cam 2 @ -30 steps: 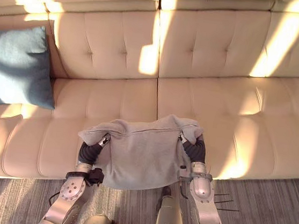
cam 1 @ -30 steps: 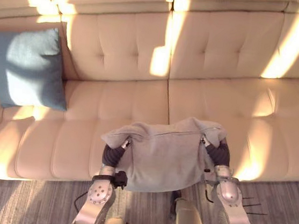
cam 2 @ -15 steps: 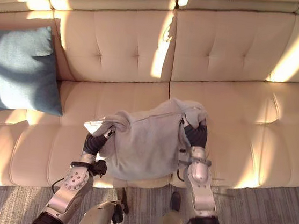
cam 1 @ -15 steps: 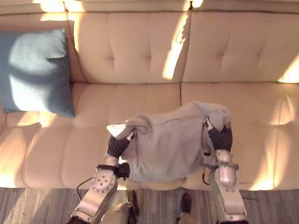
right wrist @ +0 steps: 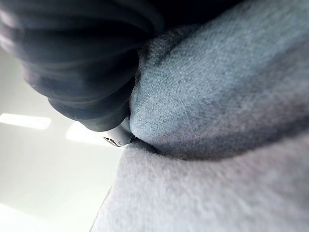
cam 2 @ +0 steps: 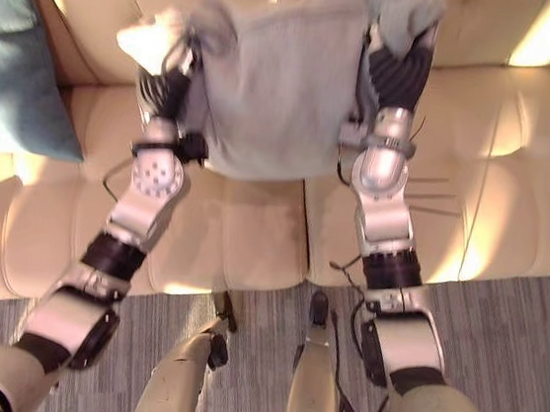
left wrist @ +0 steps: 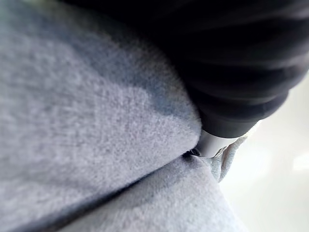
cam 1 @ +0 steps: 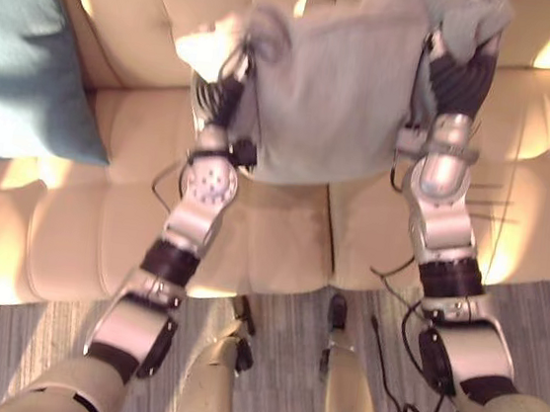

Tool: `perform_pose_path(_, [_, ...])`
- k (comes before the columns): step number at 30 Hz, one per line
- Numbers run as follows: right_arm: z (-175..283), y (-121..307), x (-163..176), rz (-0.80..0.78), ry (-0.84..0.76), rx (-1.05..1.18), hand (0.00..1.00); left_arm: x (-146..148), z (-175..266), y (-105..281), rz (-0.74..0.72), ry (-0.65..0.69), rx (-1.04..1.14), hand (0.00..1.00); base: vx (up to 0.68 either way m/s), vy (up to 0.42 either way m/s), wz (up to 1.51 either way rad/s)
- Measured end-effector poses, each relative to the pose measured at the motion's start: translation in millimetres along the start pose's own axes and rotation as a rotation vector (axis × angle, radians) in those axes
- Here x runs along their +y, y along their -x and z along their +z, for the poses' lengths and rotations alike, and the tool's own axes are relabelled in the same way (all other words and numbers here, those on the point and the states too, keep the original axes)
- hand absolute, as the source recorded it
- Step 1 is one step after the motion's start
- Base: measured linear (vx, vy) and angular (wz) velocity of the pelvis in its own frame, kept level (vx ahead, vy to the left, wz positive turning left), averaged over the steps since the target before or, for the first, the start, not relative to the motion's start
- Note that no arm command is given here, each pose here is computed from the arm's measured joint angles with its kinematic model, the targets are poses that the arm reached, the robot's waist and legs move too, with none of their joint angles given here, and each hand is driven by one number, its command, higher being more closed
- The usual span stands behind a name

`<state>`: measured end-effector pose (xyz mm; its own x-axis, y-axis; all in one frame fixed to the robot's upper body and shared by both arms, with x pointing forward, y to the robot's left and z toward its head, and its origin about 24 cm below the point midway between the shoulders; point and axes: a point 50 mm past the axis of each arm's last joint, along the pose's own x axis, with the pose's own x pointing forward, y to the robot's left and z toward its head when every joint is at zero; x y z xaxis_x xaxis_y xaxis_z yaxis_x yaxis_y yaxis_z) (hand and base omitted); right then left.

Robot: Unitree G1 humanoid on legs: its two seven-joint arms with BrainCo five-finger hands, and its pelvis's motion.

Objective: Pick up cushions and gather them together orderly.

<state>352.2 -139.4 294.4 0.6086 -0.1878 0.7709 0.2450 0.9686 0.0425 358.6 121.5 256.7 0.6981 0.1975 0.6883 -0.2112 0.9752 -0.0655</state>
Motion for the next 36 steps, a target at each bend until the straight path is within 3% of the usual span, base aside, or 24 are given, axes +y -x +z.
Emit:
perform_pose_path(10, [22.5,-55.7,-3.1,-0.117,-0.002,-0.017,1.0,-12.4,44.3,-70.6,0.048,-0.034,-0.083,1.0,-0.05,-0.029,0.01])
perform_pose_path(11, [26.2,-62.4,-3.6,-0.123,0.004,-0.014,0.0,-13.1,48.5,-75.5,0.044,-0.026,-0.084,1.0,0.0,0.0,0.0])
perform_pose_path(12, [27.5,-65.0,-4.6,-0.127,0.006,-0.011,0.0,-14.0,51.5,-77.2,0.043,-0.015,-0.089,0.0,0.0,0.0,0.0])
perform_pose_path(19, [44.7,-82.8,-14.9,-0.157,0.001,-0.047,0.0,-1.7,59.7,-89.4,0.101,0.063,-0.079,0.0,0.0,0.0,0.0])
perform_pose_path(26, [56.5,-93.5,-37.9,-0.207,-0.01,-0.08,0.0,36.2,67.6,-105.9,0.132,-0.034,-0.105,0.0,-0.01,0.0,0.04])
perform_pose_path(31, [72.0,-99.1,-68.2,-0.283,-0.104,-0.119,0.0,76.6,77.3,-114.8,0.224,0.015,-0.11,0.0,0.0,0.0,0.0])
perform_pose_path(36, [93.0,-83.1,-100.9,-0.268,-0.142,-0.27,0.0,91.2,77.3,-102.3,0.187,0.028,-0.156,0.0,-0.01,-0.011,0.12])
